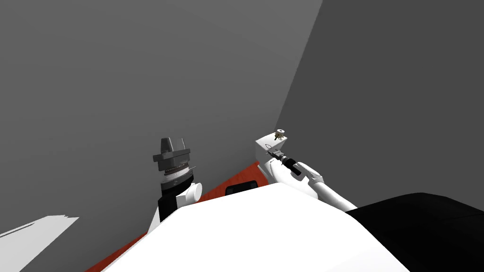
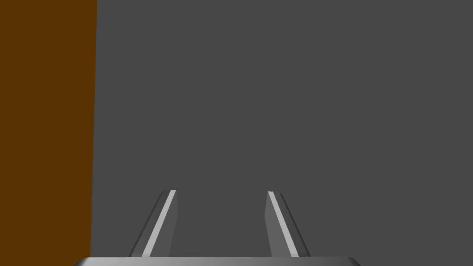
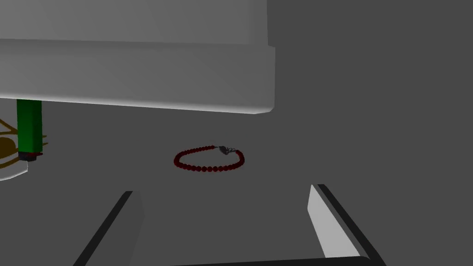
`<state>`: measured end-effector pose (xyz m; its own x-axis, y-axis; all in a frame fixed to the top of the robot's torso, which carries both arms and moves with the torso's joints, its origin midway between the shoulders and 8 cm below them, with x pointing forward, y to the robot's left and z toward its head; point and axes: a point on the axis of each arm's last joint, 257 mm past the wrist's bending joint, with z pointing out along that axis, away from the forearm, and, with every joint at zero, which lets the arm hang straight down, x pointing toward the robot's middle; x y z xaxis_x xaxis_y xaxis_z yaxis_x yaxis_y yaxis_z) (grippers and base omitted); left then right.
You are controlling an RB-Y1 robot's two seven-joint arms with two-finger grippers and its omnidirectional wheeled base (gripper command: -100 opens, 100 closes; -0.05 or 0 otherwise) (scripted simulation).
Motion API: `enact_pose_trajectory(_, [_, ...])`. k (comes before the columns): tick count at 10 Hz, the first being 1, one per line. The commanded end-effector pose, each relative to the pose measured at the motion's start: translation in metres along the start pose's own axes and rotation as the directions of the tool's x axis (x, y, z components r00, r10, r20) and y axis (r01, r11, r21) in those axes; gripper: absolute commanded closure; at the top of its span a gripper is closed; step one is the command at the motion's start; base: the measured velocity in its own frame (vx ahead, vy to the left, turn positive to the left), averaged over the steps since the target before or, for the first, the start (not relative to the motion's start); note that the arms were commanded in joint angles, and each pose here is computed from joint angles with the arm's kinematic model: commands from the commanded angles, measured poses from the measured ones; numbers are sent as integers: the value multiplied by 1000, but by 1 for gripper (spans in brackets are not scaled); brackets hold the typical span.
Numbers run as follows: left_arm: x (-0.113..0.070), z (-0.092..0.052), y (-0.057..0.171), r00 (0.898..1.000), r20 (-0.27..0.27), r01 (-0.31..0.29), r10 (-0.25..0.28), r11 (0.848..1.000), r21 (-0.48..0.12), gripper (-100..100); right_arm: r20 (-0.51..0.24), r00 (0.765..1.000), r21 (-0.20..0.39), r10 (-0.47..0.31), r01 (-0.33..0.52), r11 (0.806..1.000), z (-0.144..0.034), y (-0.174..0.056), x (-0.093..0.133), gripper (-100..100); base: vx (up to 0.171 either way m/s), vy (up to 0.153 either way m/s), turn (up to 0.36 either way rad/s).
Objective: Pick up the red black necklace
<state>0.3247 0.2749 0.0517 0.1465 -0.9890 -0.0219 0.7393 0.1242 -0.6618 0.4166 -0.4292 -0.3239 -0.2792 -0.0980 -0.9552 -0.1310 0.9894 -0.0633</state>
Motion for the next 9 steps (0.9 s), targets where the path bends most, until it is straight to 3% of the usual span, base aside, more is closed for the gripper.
enact_pose_trajectory(1, [0, 0, 0, 1000, 0, 0, 0, 1000, 0, 0, -14, 1000, 17, -2, 2, 1000, 0, -15, 2, -100, 194, 46, 58])
enact_pose_trajectory(3, [0, 0, 0, 1000, 0, 0, 0, 1000, 0, 0, -20, 1000, 20, 0, 0, 1000, 0, -18, 5, -100, 116, 27, 31])
enact_pose_trajectory(4, [0, 0, 0, 1000, 0, 0, 0, 1000, 0, 0, -21, 1000, 21, 1, -1, 1000, 0, -19, 6, 0, 14, 3, 0])
enact_pose_trajectory(5, [0, 0, 0, 1000, 0, 0, 0, 1000, 0, 0, -21, 1000, 21, 1, -1, 1000, 0, -19, 5, -100, 7, 1, 1])
enact_pose_trajectory(6, [0, 0, 0, 1000, 0, 0, 0, 1000, 0, 0, -21, 1000, 21, 1, -1, 1000, 0, -19, 5, 100, 0, 0, 0])
enact_pose_trajectory(9, [0, 0, 0, 1000, 0, 0, 0, 1000, 0, 0, -21, 1000, 21, 1, -1, 1000, 0, -19, 5, 100, 0, 0, 0])
